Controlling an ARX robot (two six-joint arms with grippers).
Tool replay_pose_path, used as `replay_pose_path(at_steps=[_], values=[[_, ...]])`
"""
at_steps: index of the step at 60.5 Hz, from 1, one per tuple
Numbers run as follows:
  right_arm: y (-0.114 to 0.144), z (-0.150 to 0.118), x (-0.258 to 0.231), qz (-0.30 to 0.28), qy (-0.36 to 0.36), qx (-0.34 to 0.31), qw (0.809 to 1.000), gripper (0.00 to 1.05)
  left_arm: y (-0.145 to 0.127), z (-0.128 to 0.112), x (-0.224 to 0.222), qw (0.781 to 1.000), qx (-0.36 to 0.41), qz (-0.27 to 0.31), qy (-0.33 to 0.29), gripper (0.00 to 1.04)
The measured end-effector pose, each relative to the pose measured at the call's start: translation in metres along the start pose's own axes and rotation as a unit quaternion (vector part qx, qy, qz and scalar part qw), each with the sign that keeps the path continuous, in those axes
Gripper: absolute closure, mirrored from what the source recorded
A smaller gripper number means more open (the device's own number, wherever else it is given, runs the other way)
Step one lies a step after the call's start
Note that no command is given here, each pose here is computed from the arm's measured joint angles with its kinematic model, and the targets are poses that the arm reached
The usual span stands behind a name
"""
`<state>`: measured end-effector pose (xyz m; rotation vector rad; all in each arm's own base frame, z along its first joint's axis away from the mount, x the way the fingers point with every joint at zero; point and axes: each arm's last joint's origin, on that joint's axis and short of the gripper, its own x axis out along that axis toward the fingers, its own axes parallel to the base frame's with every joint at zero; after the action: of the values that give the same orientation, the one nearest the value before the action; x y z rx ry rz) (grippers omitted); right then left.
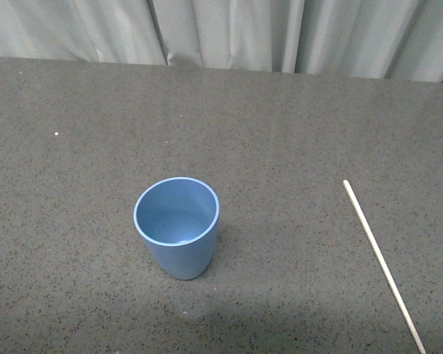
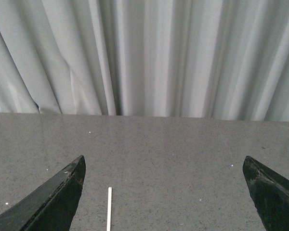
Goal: Transfer chopsticks to blue cup
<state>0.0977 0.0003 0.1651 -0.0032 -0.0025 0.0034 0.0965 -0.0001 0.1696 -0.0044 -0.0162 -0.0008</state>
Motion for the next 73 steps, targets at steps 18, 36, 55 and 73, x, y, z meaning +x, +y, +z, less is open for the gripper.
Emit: replay_pose_path(at_steps=[18,36,55,73], values=[[0.0000,0.0000,0.0000,0.000,0.000,0.000,1.000,0.09,0.0000,0.0000,0.0000,1.000,0.000,0.000,0.000,0.07],[0.0000,0.0000,0.0000,0.000,0.000,0.000,1.000,0.09,0.0000,0.0000,0.0000,1.000,0.000,0.000,0.000,0.07],[0.0000,0.0000,0.0000,0.000,0.000,0.000,1.000,0.09,0.0000,0.0000,0.0000,1.000,0.000,0.000,0.000,0.07],[0.0004,-0.0016,0.0015,-0.046,0.049,-0.051,0.996,0.09,0.0000,0.0000,0.0000,1.000,0.000,0.000,0.000,0.07]])
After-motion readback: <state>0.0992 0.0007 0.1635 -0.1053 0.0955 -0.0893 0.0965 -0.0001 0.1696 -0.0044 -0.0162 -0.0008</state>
